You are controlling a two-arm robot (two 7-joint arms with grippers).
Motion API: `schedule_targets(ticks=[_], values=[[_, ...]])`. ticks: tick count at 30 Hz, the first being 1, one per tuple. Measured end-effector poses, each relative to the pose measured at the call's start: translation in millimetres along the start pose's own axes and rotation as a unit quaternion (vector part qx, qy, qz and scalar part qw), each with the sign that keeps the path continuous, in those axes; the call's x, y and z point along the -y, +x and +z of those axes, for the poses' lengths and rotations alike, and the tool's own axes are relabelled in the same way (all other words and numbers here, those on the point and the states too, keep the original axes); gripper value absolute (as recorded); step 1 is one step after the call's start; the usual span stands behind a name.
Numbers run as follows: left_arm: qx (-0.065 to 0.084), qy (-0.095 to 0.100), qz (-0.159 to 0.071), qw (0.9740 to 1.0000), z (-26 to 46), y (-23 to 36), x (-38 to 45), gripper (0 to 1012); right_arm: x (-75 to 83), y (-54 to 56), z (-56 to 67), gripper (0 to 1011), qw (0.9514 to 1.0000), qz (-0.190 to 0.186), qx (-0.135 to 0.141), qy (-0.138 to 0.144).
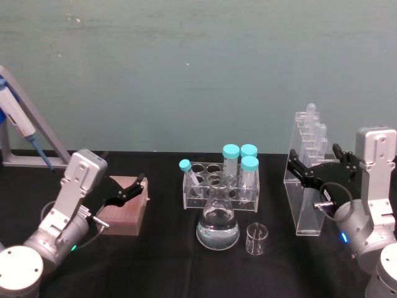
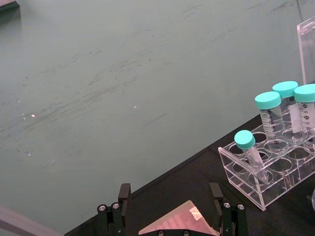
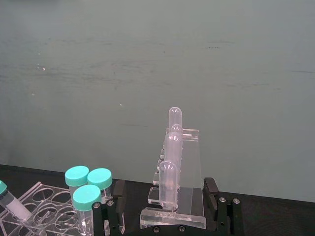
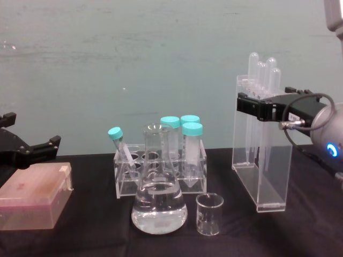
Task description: Place the experimental apparatus aside using one hand.
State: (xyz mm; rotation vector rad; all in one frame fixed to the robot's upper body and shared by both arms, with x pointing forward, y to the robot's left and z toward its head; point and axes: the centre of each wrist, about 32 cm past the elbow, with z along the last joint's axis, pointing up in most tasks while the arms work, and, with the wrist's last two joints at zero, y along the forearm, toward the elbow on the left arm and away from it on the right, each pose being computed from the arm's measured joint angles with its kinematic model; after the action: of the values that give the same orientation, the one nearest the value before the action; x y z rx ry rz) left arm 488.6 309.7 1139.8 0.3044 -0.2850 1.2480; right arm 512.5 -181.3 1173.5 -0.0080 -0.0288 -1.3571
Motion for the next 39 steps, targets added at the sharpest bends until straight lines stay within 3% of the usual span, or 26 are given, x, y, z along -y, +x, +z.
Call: schedule_targets(ticks=[12,18,25,29,39], values=[[0.0,0.0,0.0,1.0,0.0,0.0,0.0,1000,0.0,0.0,0.0,993,1.0,0.0,0.001,0.0],[0.0,0.0,0.0,1.0,0.0,0.0,0.0,1000,0.0,0.0,0.0,885,1.0,0.0,0.001,0.0],[0.0,0.0,0.0,1.0,0.0,0.0,0.0,1000,0.0,0.0,0.0,659,1.0,0.0,0.001,0.0],[0.0,0.0,0.0,1.0,0.0,0.0,0.0,1000,0.0,0.0,0.0,609,1.0,0.0,0.001,0.0],[0.0,0.0,0.0,1.0,0.0,0.0,0.0,1000,0.0,0.0,-0.1,606,1.0,0.0,0.001,0.0]])
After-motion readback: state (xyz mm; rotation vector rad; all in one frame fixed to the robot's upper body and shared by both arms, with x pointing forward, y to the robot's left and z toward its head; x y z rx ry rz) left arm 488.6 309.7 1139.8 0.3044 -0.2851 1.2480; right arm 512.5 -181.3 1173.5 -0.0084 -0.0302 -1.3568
